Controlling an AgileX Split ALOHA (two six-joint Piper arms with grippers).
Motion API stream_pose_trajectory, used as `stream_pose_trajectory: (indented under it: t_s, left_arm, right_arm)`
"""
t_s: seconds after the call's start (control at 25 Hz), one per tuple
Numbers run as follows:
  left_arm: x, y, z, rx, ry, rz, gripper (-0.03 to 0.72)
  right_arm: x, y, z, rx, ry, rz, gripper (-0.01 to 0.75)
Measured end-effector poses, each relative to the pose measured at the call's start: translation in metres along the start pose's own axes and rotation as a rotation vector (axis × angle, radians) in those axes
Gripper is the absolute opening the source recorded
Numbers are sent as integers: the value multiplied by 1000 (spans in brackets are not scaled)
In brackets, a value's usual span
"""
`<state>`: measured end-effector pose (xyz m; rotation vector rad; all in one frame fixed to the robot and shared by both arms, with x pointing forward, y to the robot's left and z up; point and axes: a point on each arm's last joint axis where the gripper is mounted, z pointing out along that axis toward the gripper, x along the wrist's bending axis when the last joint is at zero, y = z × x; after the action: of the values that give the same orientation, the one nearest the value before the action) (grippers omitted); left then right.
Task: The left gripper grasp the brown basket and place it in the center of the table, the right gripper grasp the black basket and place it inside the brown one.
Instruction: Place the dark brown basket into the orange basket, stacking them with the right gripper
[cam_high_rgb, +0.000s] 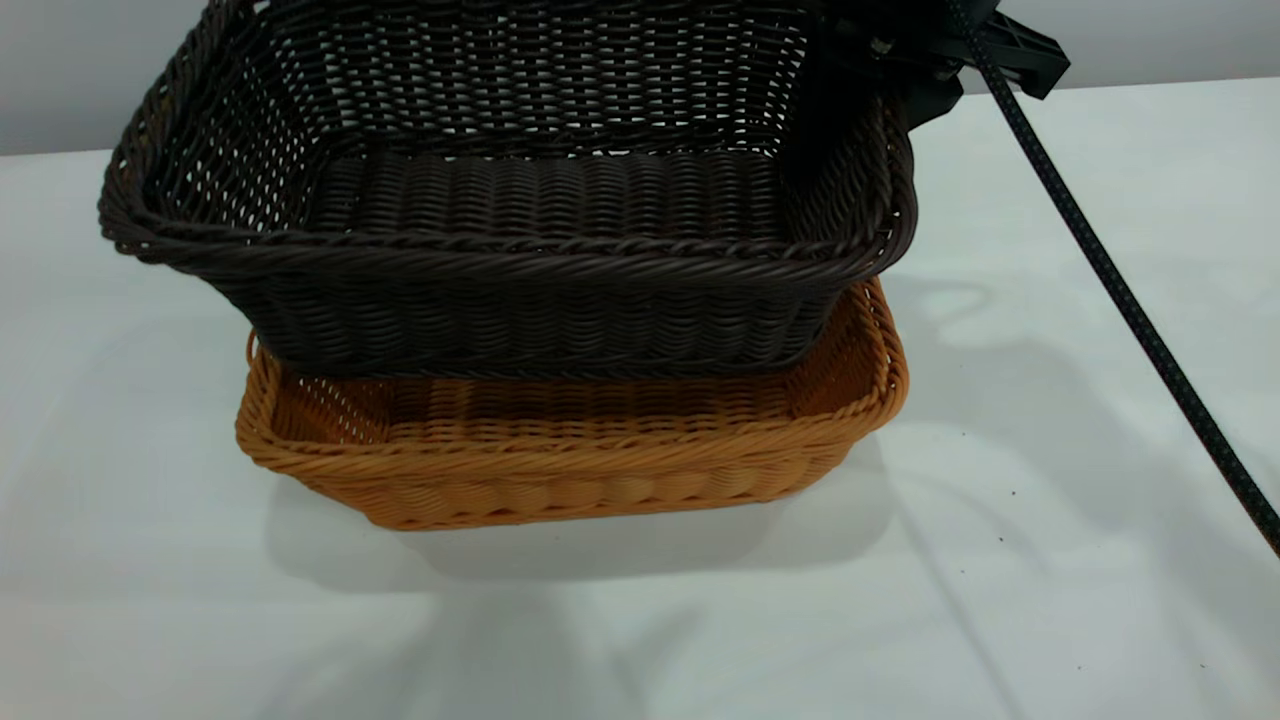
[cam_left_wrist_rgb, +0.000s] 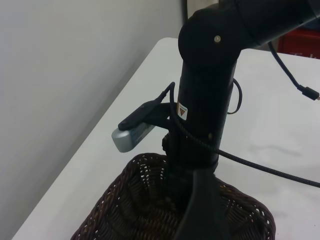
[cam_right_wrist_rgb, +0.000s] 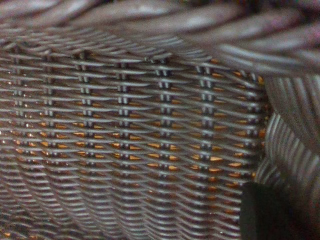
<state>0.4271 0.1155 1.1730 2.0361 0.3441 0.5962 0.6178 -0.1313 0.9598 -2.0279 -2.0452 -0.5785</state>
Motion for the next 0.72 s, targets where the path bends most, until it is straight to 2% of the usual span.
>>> stream_pose_trajectory:
  t_s: [0.24,0.72]
  left_arm:
    - [0,0,0,5,-5,0,490]
    - [-1,-2,0,17,-14,1,490]
  right_arm:
    - [-9,-4,21,78,-22,14,118]
    - [-22,-2,51,105,-46,39,118]
